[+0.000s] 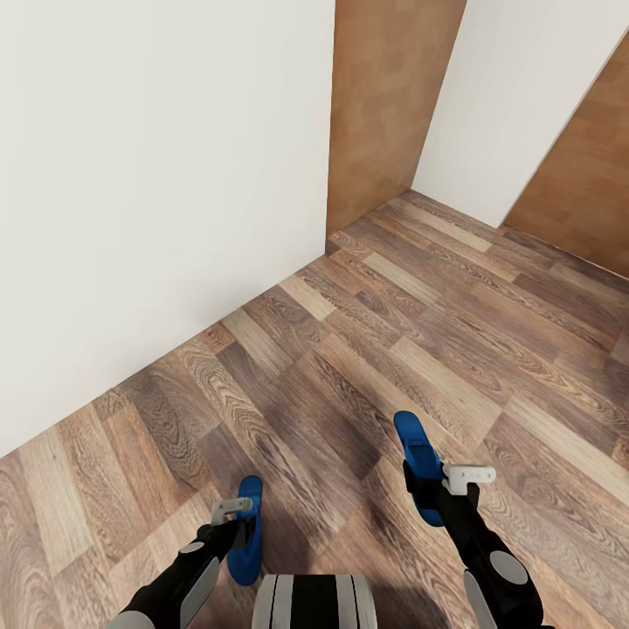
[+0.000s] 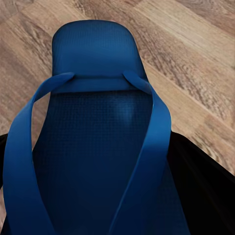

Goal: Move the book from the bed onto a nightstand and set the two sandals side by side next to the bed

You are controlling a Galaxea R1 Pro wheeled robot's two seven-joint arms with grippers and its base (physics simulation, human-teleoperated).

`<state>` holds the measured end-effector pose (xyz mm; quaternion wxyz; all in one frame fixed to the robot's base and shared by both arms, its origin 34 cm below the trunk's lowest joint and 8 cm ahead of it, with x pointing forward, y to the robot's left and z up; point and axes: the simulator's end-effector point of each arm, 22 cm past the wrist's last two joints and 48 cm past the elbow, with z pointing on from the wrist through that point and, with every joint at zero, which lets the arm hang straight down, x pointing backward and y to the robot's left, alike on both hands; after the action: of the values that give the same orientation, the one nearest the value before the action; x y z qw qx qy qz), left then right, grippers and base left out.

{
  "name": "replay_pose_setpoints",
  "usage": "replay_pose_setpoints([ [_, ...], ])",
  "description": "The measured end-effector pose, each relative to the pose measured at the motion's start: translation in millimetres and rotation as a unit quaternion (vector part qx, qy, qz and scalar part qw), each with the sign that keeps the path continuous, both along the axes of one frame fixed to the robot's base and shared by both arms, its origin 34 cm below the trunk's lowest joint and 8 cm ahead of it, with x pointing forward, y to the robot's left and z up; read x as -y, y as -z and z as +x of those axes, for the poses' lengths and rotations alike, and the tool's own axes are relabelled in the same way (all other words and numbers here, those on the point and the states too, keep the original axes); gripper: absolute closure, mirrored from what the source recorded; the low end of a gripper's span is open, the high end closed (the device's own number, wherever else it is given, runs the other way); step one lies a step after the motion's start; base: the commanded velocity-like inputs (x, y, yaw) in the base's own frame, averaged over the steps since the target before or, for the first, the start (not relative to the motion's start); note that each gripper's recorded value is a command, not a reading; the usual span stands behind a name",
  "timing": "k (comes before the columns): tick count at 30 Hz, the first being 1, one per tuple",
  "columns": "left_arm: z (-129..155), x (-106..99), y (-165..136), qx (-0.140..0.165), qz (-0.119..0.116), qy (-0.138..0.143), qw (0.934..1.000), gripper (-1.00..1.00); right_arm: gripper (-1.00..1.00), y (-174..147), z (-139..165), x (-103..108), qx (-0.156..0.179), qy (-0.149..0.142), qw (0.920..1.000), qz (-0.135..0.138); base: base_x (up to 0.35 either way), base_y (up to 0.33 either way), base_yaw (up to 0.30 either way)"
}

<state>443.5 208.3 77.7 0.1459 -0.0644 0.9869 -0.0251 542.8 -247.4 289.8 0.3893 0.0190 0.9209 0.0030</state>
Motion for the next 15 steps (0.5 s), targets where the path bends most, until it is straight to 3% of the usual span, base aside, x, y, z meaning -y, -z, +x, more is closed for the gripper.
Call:
replay_pose_setpoints([
  [15, -8.6, 0.0, 7.8, -0.01, 0.0, 0.001, 0.9999, -1.0, 1.0, 9.9, -4.5, 0.0, -0.01, 0.0, 0.9999, 0.0, 0.0, 0.0, 0.0],
])
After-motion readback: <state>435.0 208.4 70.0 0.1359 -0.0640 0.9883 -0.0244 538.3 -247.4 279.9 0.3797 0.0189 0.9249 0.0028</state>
